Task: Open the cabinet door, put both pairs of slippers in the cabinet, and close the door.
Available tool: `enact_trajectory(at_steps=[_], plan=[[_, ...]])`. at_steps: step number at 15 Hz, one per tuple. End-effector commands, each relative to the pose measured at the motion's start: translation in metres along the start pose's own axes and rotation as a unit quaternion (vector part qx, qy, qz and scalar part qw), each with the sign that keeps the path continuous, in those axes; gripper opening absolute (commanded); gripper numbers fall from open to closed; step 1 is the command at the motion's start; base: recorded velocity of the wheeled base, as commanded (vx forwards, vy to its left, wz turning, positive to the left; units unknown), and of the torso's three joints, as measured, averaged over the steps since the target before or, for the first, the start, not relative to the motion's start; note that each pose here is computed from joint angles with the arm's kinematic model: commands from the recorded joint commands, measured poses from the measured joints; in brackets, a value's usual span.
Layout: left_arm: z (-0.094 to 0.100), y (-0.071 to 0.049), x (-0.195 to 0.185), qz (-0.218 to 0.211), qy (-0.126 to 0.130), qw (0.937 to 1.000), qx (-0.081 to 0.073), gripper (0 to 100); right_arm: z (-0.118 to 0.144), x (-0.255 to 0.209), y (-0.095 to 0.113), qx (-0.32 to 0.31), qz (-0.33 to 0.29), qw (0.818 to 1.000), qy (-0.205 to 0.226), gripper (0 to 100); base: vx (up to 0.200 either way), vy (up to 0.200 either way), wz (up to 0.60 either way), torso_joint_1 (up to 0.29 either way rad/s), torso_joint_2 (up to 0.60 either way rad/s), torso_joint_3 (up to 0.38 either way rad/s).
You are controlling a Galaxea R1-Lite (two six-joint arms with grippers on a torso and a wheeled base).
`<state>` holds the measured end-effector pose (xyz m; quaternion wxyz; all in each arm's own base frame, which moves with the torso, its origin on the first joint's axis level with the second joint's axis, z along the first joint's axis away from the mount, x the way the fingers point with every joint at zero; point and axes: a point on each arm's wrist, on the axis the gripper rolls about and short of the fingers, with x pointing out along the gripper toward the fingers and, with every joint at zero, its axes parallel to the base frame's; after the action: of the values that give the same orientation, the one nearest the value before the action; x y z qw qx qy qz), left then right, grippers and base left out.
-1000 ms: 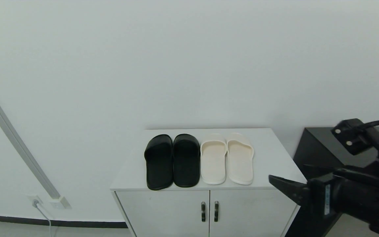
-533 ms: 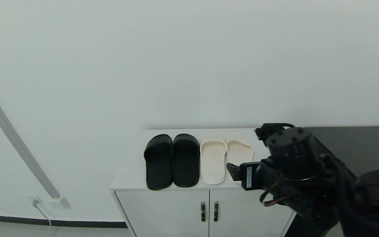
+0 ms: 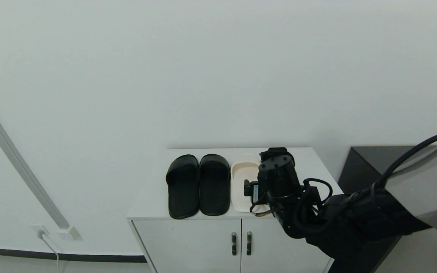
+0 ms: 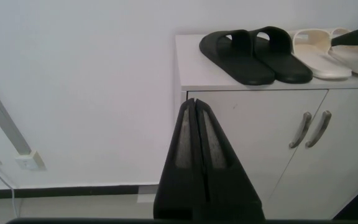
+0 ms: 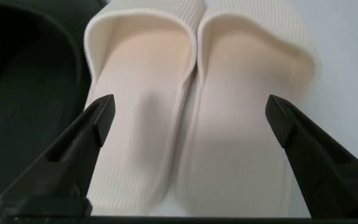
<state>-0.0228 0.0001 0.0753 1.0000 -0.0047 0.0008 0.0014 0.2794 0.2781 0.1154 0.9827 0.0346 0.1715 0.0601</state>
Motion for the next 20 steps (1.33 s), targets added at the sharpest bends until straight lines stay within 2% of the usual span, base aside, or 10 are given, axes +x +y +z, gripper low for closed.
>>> enact_trajectory(at_steps=[1, 8, 14, 15, 20], plan=[[0.000, 0.000, 0.000, 0.000, 0.000, 1.0000, 0.000, 0, -0.013, 0.028, 0.001, -0.014, -0.015, 1.000, -0.002, 100, 0.000, 0.000, 0.00, 0.000, 0.00, 0.000], [0.000, 0.000, 0.000, 0.000, 0.001, 1.0000, 0.000, 0, -0.004, 0.076, 0.000, -0.015, -0.042, 0.998, -0.034, 100, 0.000, 0.000, 0.00, 0.000, 0.00, 0.000], [0.000, 0.000, 0.000, 0.000, 0.000, 1.0000, -0.001, 0, 0.000, 0.088, 0.002, -0.019, -0.046, 0.998, -0.044, 100, 0.000, 0.000, 0.00, 0.000, 0.00, 0.000], [0.000, 0.000, 0.000, 0.000, 0.001, 1.0000, -0.001, 0, 0.002, 0.088, 0.002, -0.018, -0.045, 0.998, -0.047, 0, 0.000, 0.000, 0.00, 0.000, 0.00, 0.000], [0.000, 0.000, 0.000, 0.000, 0.000, 1.0000, -0.001, 0, 0.005, 0.088, 0.001, -0.029, -0.048, 0.997, -0.050, 0, 0.000, 0.000, 0.00, 0.000, 0.00, 0.000]])
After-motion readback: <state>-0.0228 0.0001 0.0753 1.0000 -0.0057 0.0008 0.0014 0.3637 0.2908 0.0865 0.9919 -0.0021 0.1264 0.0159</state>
